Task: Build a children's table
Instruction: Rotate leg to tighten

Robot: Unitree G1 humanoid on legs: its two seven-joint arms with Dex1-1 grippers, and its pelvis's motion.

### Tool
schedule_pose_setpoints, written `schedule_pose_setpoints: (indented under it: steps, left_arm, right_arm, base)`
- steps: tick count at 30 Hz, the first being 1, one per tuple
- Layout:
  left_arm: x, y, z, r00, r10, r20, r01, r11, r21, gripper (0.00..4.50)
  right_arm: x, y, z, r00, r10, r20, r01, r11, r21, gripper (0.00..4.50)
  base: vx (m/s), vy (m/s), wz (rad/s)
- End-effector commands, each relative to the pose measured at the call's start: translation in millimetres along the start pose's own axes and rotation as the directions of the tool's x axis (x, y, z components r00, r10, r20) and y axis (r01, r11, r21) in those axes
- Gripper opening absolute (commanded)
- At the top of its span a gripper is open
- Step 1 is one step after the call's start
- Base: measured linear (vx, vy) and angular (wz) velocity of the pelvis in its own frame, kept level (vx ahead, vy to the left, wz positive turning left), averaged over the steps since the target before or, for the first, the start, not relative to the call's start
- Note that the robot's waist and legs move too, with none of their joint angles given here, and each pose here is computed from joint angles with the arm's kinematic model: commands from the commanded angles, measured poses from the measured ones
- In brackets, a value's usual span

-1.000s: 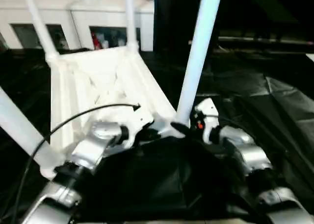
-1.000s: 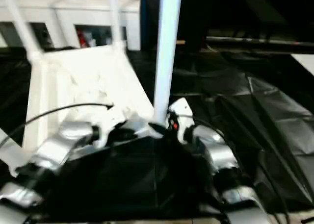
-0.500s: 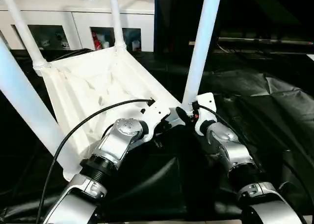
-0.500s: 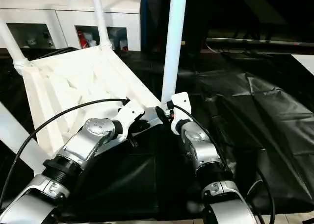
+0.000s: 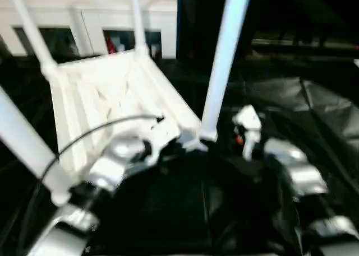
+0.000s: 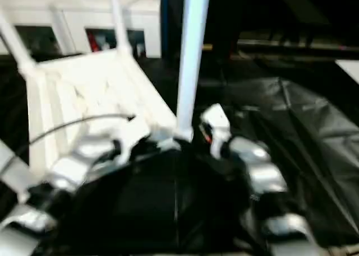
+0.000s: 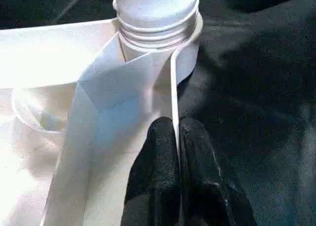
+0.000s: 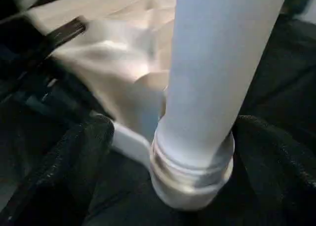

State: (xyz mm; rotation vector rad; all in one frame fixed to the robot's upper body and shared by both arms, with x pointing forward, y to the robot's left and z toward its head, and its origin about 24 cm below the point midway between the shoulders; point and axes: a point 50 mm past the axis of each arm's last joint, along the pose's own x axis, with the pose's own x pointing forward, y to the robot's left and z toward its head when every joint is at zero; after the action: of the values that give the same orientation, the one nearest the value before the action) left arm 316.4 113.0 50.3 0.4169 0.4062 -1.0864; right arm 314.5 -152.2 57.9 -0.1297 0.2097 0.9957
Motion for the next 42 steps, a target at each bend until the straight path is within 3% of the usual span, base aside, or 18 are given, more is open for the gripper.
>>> schedule_pose_setpoints:
  steps: [1,8,16,22,25,26,29,32,36,38,41,42]
  left_arm:
    - [-2.4,-14.3,-0.6,0.989,-0.143,0.041,0.141,0.989,0.036,0.0]
    - [-22.1,-28.4,2.7,0.937,-0.346,0.048,0.342,0.937,0.073,0.0]
    - [-22.2,-33.5,2.1,0.927,-0.37,0.055,0.366,0.928,0.07,0.0]
    - [-23.8,-32.6,0.3,0.929,-0.367,0.049,0.364,0.929,0.065,0.0]
    - [-24.8,-32.5,-0.2,0.929,-0.367,0.046,0.364,0.929,0.062,0.0]
    - [-24.8,-32.4,-0.4,0.929,-0.366,0.045,0.363,0.93,0.062,0.0]
    - [-25.2,-32.7,-0.9,0.929,-0.367,0.043,0.364,0.93,0.058,0.0]
    - [-25.3,-33.1,-3.0,0.93,-0.366,0.04,0.364,0.93,0.045,0.0]
    - [-21.0,-30.8,-3.7,0.945,-0.322,0.055,0.321,0.947,0.019,0.0]
    - [-11.6,-26.2,-2.4,0.969,-0.235,0.073,0.236,0.972,-0.005,0.0]
    - [4.0,-20.6,-0.5,0.992,-0.108,0.071,0.111,0.993,-0.046,0.0]
    - [12.4,-19.4,0.9,0.997,-0.053,0.056,0.057,0.996,-0.075,0.0]
  right_arm:
    - [-3.3,12.3,-3.1,0.989,0.145,-0.04,-0.146,0.989,-0.015,4.24]
    - [-6.4,18.7,-13.5,0.961,0.228,-0.157,-0.239,0.969,-0.055,4.24]
    - [-0.4,22.1,-13.9,0.957,0.249,-0.146,-0.258,0.965,-0.041,4.24]
    - [-0.9,24.2,-16.2,0.952,0.269,-0.148,-0.276,0.961,-0.024,3.72]
    - [-0.9,24.8,-17.4,0.95,0.273,-0.149,-0.279,0.96,-0.02,3.67]
    - [-0.9,24.8,-17.6,0.95,0.274,-0.149,-0.279,0.96,-0.019,3.39]
    - [-0.7,25.5,-18.3,0.95,0.276,-0.147,-0.281,0.959,-0.015,3.32]
    - [0.1,24.7,-19.8,0.956,0.257,-0.14,-0.26,0.966,-0.004,2.96]
    - [5.9,16.8,-23.3,0.987,0.127,-0.101,-0.123,0.991,0.047,2.78]
    - [12.9,11.0,-27.0,0.997,-0.003,-0.072,0.011,0.994,0.113,2.75]
    - [24.5,8.3,-32.4,0.985,-0.153,-0.075,0.165,0.968,0.189,2.73]
    - [31.1,6.3,-35.6,0.962,-0.254,-0.1,0.271,0.938,0.218,2.73]
  base:
    - [0.0,0.0,0.0]
    - [0.0,0.0,0.0]
    - [0.0,0.0,0.0]
    - [0.0,0.0,0.0]
    - [0.0,0.0,0.0]
    - [0.0,0.0,0.0]
    - [0.0,0.0,0.0]
    - [0.0,0.0,0.0]
    - [0.0,0.0,0.0]
    - [0.0,0.0,0.0]
    - [0.0,0.0,0.0]
    - [0.0,0.0,0.0]
